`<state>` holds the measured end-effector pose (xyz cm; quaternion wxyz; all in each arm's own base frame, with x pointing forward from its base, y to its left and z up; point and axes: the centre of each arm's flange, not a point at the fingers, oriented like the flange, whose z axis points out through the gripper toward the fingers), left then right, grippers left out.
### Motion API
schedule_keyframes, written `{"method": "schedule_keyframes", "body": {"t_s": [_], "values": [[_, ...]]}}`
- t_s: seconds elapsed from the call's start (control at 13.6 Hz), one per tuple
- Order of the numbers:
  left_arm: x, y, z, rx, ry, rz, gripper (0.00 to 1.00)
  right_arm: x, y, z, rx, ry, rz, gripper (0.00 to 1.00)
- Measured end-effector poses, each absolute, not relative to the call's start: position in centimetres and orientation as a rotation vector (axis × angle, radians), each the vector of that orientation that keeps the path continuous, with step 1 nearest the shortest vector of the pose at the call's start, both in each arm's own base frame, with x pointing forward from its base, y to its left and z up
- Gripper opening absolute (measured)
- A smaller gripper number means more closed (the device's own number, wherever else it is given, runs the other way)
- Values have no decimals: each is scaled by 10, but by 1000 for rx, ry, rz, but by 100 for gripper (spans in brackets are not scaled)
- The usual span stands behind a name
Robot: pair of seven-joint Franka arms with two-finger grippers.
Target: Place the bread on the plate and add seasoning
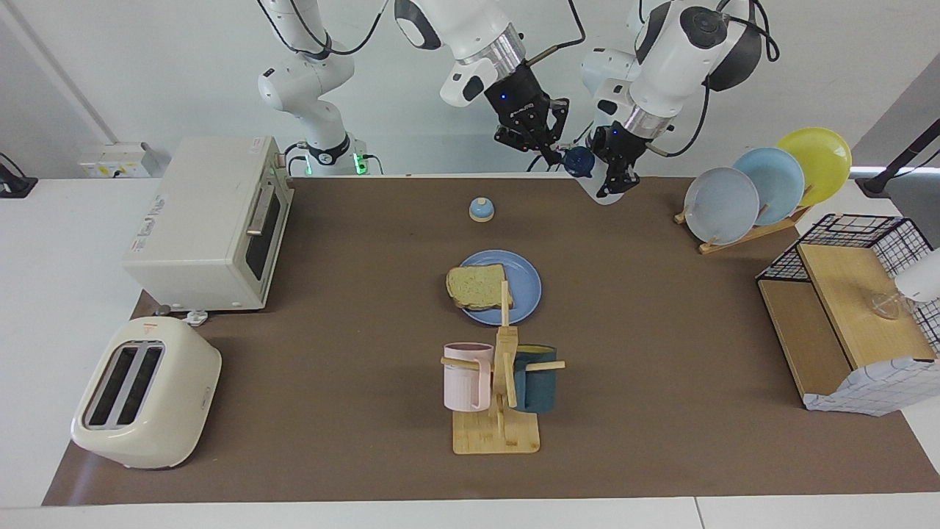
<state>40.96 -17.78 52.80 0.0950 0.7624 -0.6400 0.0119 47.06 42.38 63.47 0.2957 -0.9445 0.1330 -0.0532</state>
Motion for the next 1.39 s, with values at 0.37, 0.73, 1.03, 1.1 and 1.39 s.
{"method": "schedule_keyframes", "body": {"t_s": [0.37,0.73,1.03,1.1,1.39], "values": [[409,-176,523,2268,-1884,21,48,495,374,620,-2676,267,-158,56],[409,-176,524,2289,-1859,20,48,552,176,606,-2996,98,-53,100],[408,-188,529,2364,-1913,29,48,557,31,603,-3109,179,82,100],[407,-195,532,2385,-1944,27,48,552,14,608,-3147,170,106,100],[401,-231,535,2438,-2088,-6,48,543,-5,614,-3170,176,173,100]]}}
